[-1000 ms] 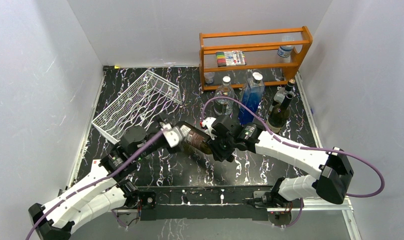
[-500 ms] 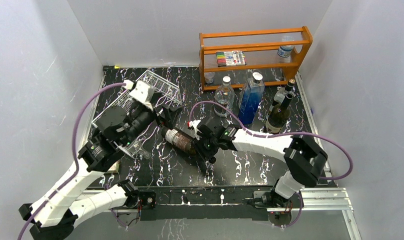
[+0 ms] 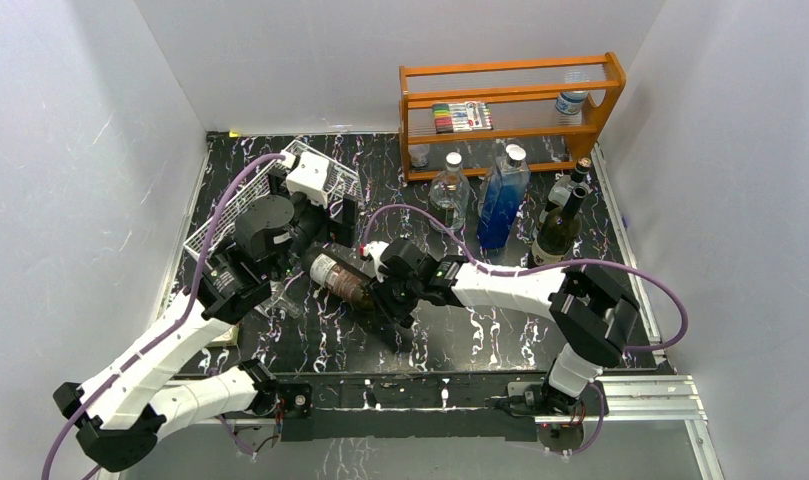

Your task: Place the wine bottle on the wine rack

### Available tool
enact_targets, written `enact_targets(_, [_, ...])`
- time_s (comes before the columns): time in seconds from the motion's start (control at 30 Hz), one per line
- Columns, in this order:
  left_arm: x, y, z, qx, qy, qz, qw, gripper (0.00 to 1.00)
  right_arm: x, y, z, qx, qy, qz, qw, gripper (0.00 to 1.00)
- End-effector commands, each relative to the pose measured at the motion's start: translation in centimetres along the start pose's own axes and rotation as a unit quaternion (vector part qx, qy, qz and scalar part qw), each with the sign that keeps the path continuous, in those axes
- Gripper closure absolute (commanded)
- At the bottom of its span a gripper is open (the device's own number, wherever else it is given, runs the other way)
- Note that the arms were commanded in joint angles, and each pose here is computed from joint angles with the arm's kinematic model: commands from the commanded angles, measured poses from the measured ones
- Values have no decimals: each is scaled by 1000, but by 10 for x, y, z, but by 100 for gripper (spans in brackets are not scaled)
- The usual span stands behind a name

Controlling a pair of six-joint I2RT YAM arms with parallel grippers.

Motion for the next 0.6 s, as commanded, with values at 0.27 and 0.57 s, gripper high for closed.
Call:
enact_targets(0.27, [-36,51,24,60,46,-70,995,2,-4,64,-78,48,-126,-134,982,100])
enact_targets(0.57, [-43,68,20,110,64,-85,988,2,-33,86,-110,52,-128,-168,976,100])
Point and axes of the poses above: each gripper's point midway between its finger pads, its own x axis back along the fingers, its own y axis along the line the jaws close on, z = x × y, the point moved 4 cm from there along x, back along the fingers, and after that the axes turned 15 degrees about -x, right-handed, at the moved point
